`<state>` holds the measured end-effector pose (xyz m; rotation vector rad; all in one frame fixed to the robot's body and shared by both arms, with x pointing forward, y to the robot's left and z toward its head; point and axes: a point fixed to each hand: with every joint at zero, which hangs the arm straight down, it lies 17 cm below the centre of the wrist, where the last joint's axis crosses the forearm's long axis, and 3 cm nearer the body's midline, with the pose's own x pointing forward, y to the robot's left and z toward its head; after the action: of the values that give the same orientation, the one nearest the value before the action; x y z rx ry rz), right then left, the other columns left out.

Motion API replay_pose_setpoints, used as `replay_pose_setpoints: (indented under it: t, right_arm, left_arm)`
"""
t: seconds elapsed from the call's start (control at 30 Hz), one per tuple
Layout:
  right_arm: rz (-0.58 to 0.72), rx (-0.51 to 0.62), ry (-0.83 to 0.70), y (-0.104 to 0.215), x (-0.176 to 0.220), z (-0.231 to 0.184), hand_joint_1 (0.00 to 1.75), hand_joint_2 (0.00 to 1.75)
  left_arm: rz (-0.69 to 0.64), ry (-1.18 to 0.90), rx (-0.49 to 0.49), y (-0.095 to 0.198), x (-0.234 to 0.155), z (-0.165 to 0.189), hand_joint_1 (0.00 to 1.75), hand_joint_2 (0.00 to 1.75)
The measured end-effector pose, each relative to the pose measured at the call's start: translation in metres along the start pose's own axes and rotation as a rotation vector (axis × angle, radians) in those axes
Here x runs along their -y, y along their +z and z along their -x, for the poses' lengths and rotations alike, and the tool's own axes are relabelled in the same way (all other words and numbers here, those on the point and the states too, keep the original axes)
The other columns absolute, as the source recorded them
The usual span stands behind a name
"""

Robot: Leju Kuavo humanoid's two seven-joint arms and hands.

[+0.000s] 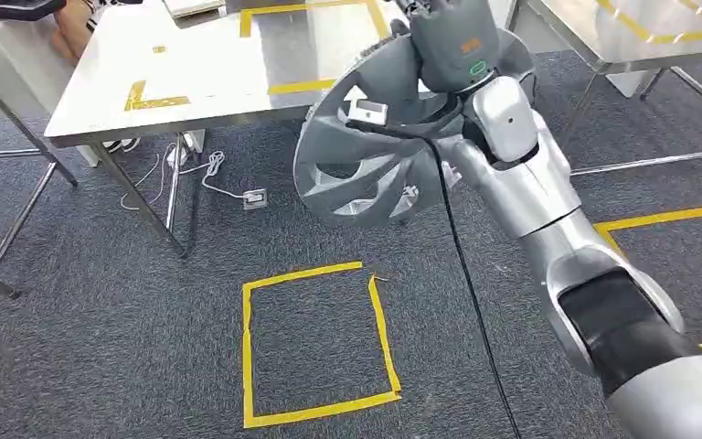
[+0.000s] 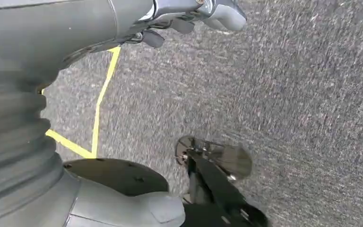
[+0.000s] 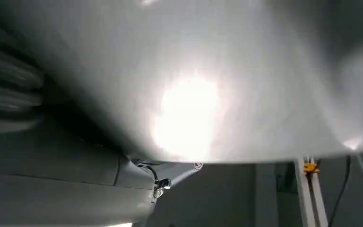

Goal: Take the parts from the cabinet and place them on the table.

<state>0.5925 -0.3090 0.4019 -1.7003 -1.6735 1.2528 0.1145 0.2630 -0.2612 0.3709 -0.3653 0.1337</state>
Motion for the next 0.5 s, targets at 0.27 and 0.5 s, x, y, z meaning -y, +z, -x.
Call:
replay_pose_setpoints:
  t: [0.27, 0.5]
  right_arm:
    - [-0.002, 0.023, -0.023, -0.021, 0.009, -0.01, 1.75, 1.75]
    - [-0.021, 0.001, -0.025, -0.013, 0.0, 0.012, 1.75, 1.75]
  left_arm:
    - [-0.005, 0.006, 0.0, 0.001, 0.0, 0.001, 0.0, 1.75]
    - [0.01, -0.006, 0.009, 0.003, 0.005, 0.0, 0.0, 1.75]
